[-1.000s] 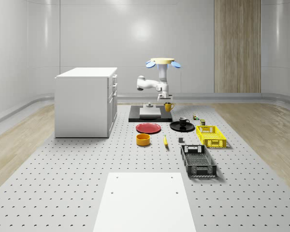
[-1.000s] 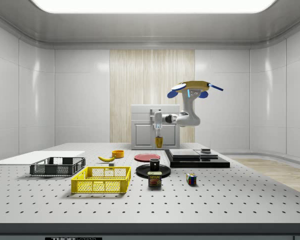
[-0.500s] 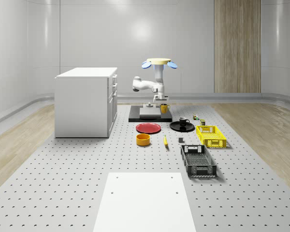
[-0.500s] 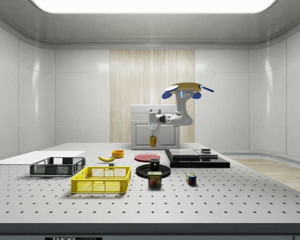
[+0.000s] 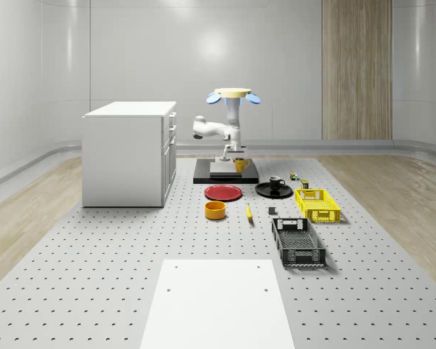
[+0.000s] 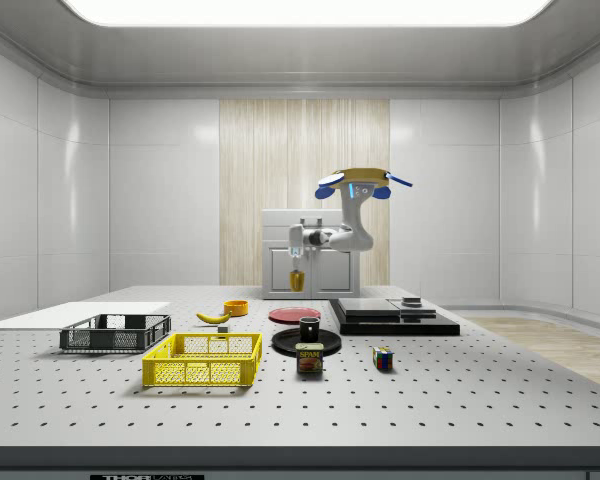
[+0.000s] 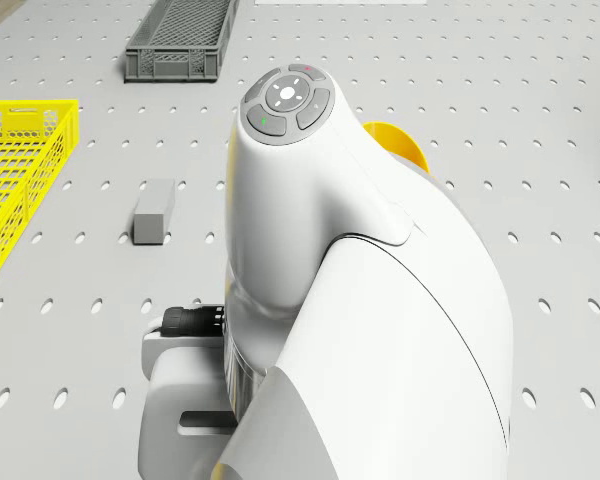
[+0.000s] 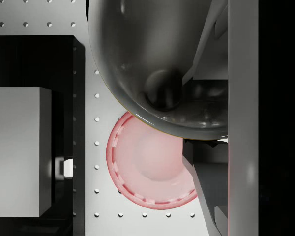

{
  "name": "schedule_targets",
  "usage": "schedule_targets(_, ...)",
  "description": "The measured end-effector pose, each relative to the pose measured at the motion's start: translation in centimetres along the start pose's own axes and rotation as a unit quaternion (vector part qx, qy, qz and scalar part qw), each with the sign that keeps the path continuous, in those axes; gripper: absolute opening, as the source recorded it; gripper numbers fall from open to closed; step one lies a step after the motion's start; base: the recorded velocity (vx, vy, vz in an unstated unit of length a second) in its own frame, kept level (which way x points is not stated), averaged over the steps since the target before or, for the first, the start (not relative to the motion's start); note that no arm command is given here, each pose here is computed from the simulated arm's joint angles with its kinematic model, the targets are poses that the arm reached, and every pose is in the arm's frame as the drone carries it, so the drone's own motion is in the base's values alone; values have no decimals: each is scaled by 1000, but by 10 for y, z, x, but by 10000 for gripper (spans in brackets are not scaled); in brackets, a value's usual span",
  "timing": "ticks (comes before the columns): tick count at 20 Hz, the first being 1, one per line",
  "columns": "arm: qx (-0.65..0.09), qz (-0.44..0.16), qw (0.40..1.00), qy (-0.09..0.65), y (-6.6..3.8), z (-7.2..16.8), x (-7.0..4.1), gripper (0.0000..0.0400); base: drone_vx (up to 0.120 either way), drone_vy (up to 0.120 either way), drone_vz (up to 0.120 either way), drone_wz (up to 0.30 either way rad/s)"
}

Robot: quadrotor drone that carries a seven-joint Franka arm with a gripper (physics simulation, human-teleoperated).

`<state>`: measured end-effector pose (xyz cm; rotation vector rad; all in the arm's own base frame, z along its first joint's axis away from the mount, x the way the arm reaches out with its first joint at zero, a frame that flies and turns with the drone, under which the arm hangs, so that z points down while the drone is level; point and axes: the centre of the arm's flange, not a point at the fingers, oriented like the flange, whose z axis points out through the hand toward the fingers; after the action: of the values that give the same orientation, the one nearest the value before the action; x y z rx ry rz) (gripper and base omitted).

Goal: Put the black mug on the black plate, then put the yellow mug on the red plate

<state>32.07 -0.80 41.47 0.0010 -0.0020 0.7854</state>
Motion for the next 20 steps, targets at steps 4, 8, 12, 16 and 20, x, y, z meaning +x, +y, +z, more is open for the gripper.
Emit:
schedule_targets(4,0,0,1000,0,0,0,0,100,0,-120,0,0)
schedule_targets(8,0,0,1000,0,0,0,0,100,0,-120,0,0)
schedule_targets(12,0,0,1000,0,0,0,0,100,0,-120,-120,0)
schedule_targets(16,0,0,1000,0,0,0,0,100,0,-120,-120,0)
schedule_targets(20,0,0,1000,0,0,0,0,100,0,-120,-50,0)
